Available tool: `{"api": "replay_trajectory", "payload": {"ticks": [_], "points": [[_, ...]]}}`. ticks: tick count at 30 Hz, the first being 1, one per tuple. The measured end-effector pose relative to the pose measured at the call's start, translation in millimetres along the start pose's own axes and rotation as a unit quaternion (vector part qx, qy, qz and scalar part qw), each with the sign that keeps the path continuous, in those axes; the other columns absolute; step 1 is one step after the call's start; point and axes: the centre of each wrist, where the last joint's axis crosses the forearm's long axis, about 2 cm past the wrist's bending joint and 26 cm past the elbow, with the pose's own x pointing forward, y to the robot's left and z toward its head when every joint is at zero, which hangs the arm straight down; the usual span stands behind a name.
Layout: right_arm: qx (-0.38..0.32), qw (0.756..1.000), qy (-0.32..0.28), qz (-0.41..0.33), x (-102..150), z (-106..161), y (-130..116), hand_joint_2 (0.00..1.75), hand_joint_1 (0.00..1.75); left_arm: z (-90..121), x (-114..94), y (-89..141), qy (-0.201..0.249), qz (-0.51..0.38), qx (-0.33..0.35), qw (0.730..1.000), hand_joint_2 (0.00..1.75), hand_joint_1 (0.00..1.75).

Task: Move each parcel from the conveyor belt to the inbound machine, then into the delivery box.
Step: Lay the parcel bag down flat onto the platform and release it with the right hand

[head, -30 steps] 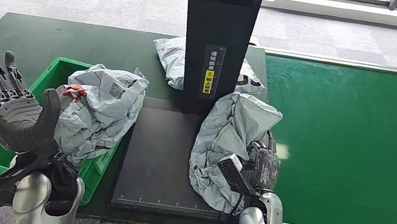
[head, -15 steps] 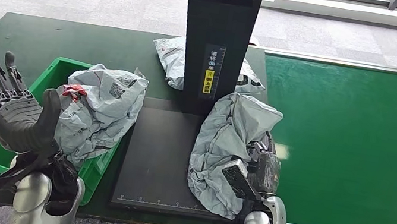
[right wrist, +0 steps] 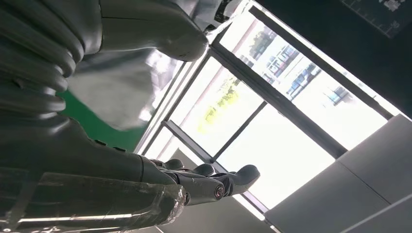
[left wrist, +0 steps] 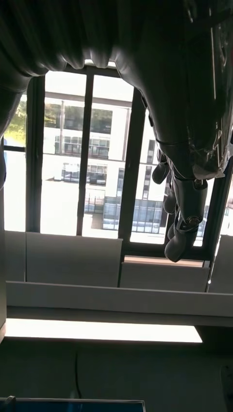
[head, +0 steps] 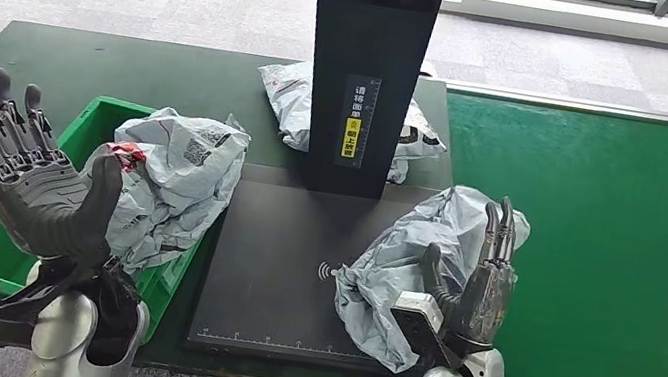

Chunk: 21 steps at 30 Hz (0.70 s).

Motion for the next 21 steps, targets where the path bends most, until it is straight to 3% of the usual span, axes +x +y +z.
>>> {"api": "replay_trajectory", "payload": {"ticks": [11,21], "points": [[-0.029,0.999,-0.011,-0.012,3,-4,-4,0.00,0.00,10,-7,-26,0.012,0.006,-0.057,0.998,1.75,0.00],[-0.025,0.999,-0.007,-0.025,3,-5,-3,0.00,0.00,14,-8,-32,0.012,-0.004,-0.072,0.997,1.75,0.00]]}}
